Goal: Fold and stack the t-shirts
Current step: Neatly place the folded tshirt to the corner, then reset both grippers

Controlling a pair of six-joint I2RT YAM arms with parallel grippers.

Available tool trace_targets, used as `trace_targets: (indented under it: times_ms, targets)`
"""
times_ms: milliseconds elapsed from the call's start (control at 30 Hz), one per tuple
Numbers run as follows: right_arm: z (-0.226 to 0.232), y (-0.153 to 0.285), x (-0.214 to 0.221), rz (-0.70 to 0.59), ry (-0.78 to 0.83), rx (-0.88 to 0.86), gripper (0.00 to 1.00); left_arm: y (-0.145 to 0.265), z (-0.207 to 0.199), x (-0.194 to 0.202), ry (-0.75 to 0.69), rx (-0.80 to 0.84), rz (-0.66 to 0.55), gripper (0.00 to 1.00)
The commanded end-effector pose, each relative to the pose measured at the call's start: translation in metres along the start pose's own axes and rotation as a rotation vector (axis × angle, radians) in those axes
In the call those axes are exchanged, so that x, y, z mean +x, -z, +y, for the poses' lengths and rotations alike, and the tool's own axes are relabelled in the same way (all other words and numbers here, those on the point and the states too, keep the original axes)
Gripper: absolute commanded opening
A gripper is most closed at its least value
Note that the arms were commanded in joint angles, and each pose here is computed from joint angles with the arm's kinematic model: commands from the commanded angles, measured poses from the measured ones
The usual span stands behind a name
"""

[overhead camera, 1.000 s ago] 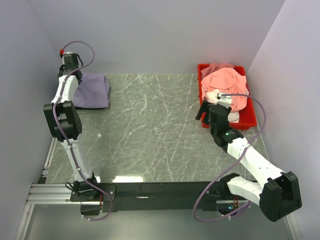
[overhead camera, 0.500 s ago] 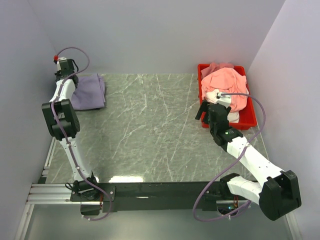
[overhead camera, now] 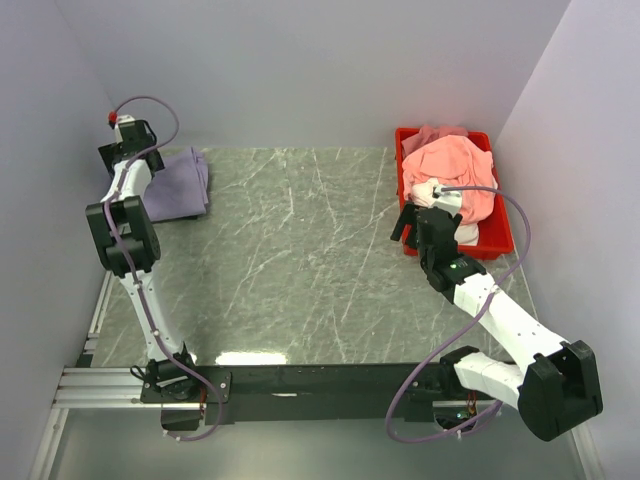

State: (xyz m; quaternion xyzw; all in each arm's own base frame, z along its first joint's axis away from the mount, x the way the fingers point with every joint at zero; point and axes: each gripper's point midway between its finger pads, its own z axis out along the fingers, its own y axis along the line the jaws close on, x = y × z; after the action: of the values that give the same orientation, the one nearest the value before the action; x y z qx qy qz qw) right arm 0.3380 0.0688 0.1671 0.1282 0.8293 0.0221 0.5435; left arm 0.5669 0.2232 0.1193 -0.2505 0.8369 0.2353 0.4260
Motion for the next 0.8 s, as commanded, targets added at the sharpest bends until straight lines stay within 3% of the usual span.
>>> trace_targets:
  times_ms: [0,233,400,500,600,633,700,767]
  targets:
    - [0.006,0.002,-0.026,-0.053,-0.019,-0.008,0.9,0.035,-0.011,-0.056,0.107,0.105,-0.115,0.99]
    - [0.01,0.002,-0.024,-0.051,-0.032,-0.031,0.91,0.12,-0.048,-0.103,0.263,0.267,-0.184,0.99]
    - [0.012,0.001,-0.022,-0.05,-0.043,-0.047,0.91,0.192,-0.071,-0.114,0.367,0.35,-0.219,0.99]
    - [0.014,0.002,-0.022,-0.052,-0.048,-0.055,0.91,0.214,-0.077,-0.09,0.401,0.384,-0.195,0.99]
    - [0.013,0.002,-0.023,-0.055,-0.054,-0.053,0.92,0.263,-0.074,-0.069,0.449,0.422,-0.211,0.99]
    - [0.013,0.002,-0.023,-0.056,-0.054,-0.052,0.92,0.262,-0.076,-0.04,0.431,0.414,-0.169,0.99]
    - [0.014,0.002,-0.022,-0.054,-0.063,-0.059,0.92,0.29,-0.083,-0.029,0.452,0.476,-0.184,0.99]
    - [0.018,0.002,-0.023,-0.048,-0.068,-0.072,0.92,0.291,-0.083,0.003,0.432,0.456,-0.147,0.99]
